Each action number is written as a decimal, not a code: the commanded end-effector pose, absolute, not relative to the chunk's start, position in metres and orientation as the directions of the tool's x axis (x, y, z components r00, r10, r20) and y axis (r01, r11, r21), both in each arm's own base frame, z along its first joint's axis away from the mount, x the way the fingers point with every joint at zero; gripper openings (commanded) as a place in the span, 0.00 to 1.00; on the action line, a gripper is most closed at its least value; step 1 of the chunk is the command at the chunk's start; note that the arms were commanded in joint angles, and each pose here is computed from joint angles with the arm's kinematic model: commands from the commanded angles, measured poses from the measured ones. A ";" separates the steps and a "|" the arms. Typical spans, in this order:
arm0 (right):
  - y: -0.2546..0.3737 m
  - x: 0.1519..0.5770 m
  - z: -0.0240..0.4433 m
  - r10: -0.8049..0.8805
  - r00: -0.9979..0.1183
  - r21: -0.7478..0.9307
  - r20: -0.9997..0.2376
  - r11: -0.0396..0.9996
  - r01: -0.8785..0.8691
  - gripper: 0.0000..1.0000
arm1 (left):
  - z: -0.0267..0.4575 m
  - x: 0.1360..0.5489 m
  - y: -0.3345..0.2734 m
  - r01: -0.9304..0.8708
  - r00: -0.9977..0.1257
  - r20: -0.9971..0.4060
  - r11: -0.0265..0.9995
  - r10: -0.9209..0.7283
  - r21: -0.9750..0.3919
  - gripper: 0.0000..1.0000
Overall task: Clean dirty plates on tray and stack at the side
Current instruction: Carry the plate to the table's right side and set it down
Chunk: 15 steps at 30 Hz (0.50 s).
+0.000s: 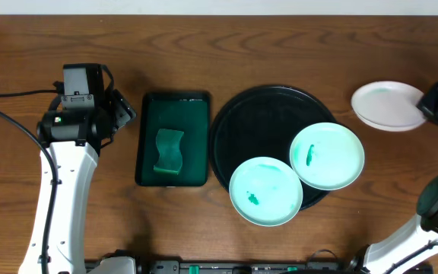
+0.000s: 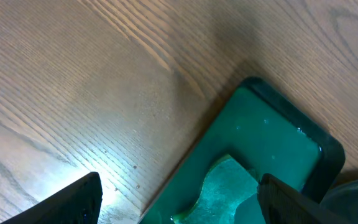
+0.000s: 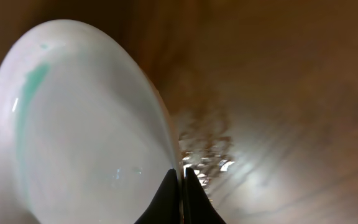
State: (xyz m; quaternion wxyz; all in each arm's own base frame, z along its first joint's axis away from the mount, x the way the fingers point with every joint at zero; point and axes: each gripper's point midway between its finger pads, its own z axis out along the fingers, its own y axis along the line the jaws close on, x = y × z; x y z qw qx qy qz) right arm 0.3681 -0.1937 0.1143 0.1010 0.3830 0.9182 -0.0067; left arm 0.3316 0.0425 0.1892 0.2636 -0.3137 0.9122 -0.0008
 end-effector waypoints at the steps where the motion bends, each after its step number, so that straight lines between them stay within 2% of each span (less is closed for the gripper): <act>1: -0.203 0.353 0.108 0.719 -0.667 0.042 -0.197 0.686 0.727 0.01 | 0.192 0.333 0.045 -0.582 -0.653 -0.485 0.795 -0.581 -0.170 0.80; 5: -0.203 0.345 0.084 0.735 -0.654 0.039 -0.180 0.669 0.742 0.01 | 0.192 0.333 0.045 -0.582 -0.653 -0.485 0.795 -0.581 -0.170 0.80; 9: -0.200 0.341 0.067 0.737 -0.654 0.037 -0.171 0.668 0.743 0.08 | 0.192 0.333 0.045 -0.582 -0.653 -0.485 0.795 -0.581 -0.170 0.80; 13: -0.195 0.341 0.067 0.724 -0.672 0.057 -0.158 0.686 0.726 0.41 | 0.192 0.333 0.045 -0.582 -0.653 -0.485 0.795 -0.581 -0.170 0.80; 15: -0.184 0.347 0.073 0.683 -0.717 0.115 -0.142 0.730 0.673 0.48 | 0.192 0.333 0.045 -0.582 -0.653 -0.485 0.795 -0.581 -0.170 0.80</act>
